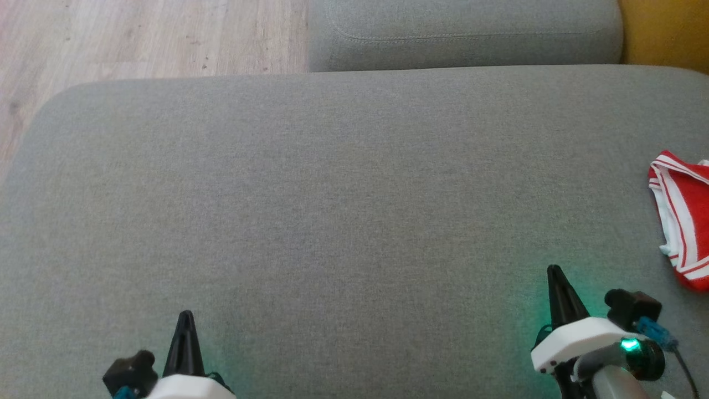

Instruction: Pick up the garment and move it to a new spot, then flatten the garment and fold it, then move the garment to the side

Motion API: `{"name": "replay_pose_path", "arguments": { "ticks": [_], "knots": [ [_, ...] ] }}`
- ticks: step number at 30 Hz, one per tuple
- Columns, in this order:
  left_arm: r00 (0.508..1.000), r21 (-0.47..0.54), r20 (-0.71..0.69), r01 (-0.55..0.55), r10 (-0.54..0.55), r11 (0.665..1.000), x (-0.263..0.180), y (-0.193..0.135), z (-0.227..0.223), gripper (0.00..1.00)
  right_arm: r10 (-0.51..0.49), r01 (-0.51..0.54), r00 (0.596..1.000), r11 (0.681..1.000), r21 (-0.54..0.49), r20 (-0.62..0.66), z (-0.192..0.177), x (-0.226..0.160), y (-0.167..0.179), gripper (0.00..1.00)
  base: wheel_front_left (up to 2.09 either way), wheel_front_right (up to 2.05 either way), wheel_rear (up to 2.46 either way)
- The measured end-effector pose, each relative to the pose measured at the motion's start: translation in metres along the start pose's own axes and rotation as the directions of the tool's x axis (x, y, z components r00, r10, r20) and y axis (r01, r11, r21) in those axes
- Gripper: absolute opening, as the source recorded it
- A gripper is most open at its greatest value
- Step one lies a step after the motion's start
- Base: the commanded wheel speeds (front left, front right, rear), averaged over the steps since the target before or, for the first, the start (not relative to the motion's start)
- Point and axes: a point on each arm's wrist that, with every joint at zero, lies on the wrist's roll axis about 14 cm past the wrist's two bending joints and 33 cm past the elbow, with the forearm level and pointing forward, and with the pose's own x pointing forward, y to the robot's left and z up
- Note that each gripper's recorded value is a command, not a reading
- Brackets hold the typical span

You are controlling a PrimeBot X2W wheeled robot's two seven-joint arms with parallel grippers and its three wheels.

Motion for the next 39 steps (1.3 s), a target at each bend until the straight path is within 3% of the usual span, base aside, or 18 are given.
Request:
{"name": "replay_pose_path", "arguments": {
  "ticks": [18, 39],
  "knots": [
    [1.000, -0.201, -0.005, -0.011, 0.010, 0.980, 0.003, 0.002, 0.008, 0.00, -0.044, 0.034, 0.998, 0.977, 0.211, 0.043, 0.018, 0.001, -0.008, 0.00, 0.00, 0.00, 0.00],
    [1.000, -0.424, 0.003, 0.000, 0.002, 0.905, 0.009, 0.000, 0.022, 0.00, -0.079, 0.034, 0.994, 0.893, 0.449, 0.081, 0.036, -0.001, -0.016, 0.00, 0.00, 0.00, 0.00]
  ]
}}
